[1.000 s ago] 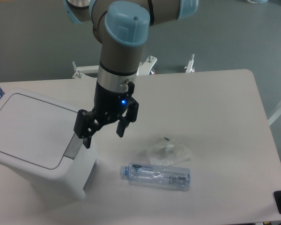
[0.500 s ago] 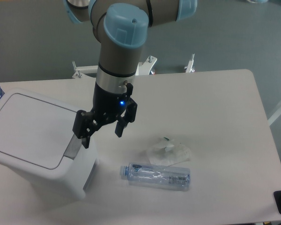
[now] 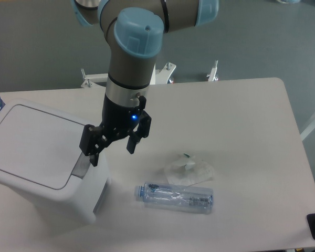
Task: Open the trash can
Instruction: 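Hold the gripper at the tab while the lid swings open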
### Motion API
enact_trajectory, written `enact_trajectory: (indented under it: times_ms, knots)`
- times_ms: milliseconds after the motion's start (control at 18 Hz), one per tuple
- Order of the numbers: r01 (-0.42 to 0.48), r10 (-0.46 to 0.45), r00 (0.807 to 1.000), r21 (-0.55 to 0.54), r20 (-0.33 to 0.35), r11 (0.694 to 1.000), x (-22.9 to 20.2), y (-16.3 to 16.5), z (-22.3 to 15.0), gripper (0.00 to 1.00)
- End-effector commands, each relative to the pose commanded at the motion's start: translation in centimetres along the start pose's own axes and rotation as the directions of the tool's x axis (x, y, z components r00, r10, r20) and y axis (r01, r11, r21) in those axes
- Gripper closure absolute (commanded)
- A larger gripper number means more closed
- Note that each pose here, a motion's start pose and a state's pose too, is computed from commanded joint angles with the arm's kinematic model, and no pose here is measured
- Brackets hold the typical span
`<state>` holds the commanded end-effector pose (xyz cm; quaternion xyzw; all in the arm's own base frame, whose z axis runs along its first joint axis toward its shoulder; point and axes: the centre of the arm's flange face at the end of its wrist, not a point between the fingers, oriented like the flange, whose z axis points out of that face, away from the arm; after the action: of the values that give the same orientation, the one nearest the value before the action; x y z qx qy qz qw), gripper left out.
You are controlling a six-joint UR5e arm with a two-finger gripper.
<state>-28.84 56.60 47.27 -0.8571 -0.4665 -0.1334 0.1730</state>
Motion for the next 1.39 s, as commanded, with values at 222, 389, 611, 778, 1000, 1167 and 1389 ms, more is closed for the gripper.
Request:
enact_trajectory:
  times_ms: [222, 389, 611, 778, 1000, 1167, 1389]
  knots:
    - [-0.005, 0.005, 1.000, 0.008, -0.007, 1.000, 0.2, 0.2, -0.6, 0.00]
    - [-0.003, 0.003, 1.000, 0.004, -0.003, 1.000, 0.1, 0.3, -0.3, 0.00]
    - [-0.003, 0.003, 1.000, 0.002, -0.002, 1.000, 0.0, 0.3, -0.3, 0.00]
    - [-0.002, 0.002, 1.000, 0.001, -0.002, 1.000, 0.0, 0.3, -0.2, 0.00]
    - [0.000, 0.000, 1.000, -0.004, 0.003, 1.000, -0.2, 0.2, 0.2, 0.00]
    - [-0.001, 0.001, 1.000, -0.006, 0.002, 1.000, -0.2, 0.3, 0.3, 0.00]
    - [-0.004, 0.004, 1.000, 0.013, -0.008, 1.000, 0.1, 0.0, -0.8, 0.00]
